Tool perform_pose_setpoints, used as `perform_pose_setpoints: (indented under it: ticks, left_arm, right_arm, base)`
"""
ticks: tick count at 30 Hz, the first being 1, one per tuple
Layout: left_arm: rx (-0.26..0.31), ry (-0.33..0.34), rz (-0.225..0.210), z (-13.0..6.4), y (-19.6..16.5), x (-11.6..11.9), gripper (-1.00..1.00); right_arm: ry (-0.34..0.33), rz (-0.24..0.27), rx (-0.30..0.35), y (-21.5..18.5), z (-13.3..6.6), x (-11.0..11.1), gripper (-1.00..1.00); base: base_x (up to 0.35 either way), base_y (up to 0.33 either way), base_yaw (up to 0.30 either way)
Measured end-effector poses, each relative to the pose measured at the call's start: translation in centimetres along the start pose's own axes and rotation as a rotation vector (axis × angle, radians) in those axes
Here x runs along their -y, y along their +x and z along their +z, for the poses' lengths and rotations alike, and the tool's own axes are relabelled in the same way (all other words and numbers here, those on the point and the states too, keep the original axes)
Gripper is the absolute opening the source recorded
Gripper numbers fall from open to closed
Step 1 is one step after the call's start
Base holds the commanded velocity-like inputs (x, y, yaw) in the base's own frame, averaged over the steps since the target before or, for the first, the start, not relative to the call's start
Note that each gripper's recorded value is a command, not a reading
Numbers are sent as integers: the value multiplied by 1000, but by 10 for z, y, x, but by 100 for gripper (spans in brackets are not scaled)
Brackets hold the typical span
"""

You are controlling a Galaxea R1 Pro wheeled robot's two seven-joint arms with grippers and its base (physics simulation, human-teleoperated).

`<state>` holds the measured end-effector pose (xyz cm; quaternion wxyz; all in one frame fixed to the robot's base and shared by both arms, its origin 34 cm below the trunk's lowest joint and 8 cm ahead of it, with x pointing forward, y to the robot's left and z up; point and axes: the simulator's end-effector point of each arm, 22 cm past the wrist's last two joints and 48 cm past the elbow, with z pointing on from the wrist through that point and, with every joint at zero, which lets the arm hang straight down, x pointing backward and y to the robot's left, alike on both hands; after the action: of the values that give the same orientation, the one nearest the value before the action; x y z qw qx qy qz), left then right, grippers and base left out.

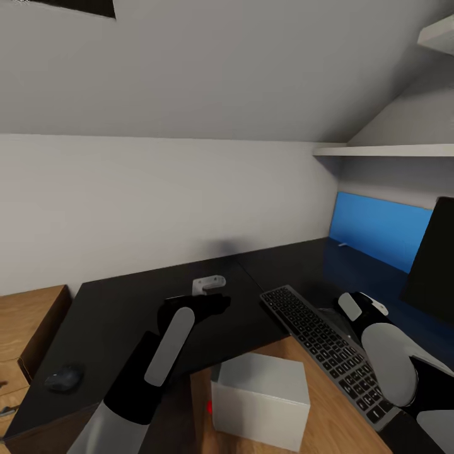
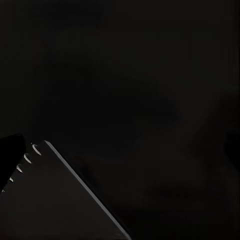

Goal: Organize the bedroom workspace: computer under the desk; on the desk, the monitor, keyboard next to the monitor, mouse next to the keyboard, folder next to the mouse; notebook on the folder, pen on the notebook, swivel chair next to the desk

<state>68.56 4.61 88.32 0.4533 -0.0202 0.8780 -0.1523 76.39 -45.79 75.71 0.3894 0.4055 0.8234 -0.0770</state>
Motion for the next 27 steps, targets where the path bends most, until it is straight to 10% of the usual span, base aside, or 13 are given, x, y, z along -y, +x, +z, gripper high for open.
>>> perform_pose_setpoints:
  ticks: [27]
  left_arm:
    - [-3,-1,-2,1,1,-1,100]
  right_arm:
    - [-2,-1,0,1,0,-1,100]
  base:
    - [-128,0,0]
